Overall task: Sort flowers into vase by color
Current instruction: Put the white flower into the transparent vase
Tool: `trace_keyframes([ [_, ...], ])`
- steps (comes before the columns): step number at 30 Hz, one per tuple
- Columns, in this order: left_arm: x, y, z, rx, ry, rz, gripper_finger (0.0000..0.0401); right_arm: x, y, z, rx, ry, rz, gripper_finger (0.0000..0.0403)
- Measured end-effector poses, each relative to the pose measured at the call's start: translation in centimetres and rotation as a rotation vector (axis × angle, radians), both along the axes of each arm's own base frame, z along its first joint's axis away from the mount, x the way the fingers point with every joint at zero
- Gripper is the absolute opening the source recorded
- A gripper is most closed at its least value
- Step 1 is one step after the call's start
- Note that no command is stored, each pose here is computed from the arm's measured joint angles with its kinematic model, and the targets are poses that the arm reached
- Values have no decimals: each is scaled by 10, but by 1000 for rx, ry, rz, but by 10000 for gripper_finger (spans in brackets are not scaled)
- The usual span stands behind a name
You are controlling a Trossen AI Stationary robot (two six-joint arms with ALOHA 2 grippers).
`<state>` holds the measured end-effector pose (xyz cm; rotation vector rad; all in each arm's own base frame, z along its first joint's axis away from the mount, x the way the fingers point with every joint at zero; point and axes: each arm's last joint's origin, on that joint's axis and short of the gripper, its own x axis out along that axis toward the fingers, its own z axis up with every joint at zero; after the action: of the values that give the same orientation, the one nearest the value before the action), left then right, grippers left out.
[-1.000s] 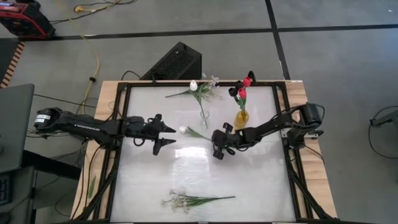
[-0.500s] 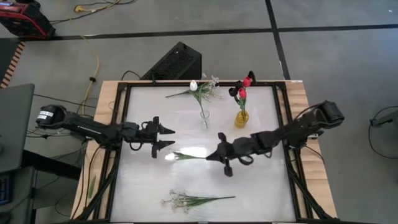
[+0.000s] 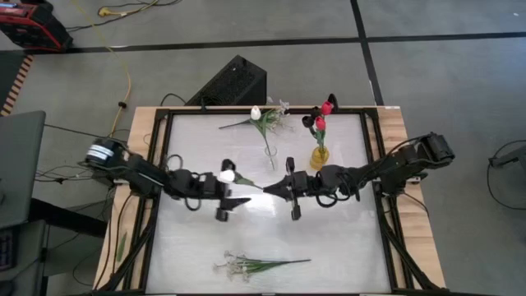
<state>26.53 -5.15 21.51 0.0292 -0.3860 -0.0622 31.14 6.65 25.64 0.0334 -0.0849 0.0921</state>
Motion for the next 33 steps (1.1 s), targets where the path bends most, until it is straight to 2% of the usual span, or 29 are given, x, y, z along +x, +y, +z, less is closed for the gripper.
trace_keyframes([
  [6, 38, -4, 15, -2, -16, 92, 222, 0, 2, -1, 4, 11, 6, 20],
  [11, 39, -5, 20, 37, -24, 96, 222, -1, 7, -2, -11, 21, 24, 20],
  [19, 38, -8, 21, 11, -30, 90, 214, -2, 8, -1, -48, 6, 22, 20],
  [21, 38, -8, 22, 10, -42, 91, 193, -2, 8, -1, -48, 5, 22, 21],
  [23, 38, -8, 22, 12, -43, 91, 155, -2, 7, -1, -52, 3, 19, 24],
  [27, 38, -9, 22, 22, -41, 82, 36, -2, 7, -1, -54, 3, 13, 42],
  [28, 38, -9, 22, 26, -41, 83, 19, -1, 7, -1, -55, 6, 11, 48],
  [33, 37, -8, 23, 2, -36, 109, 2, -1, 3, -2, -132, 6, -4, 77],
])
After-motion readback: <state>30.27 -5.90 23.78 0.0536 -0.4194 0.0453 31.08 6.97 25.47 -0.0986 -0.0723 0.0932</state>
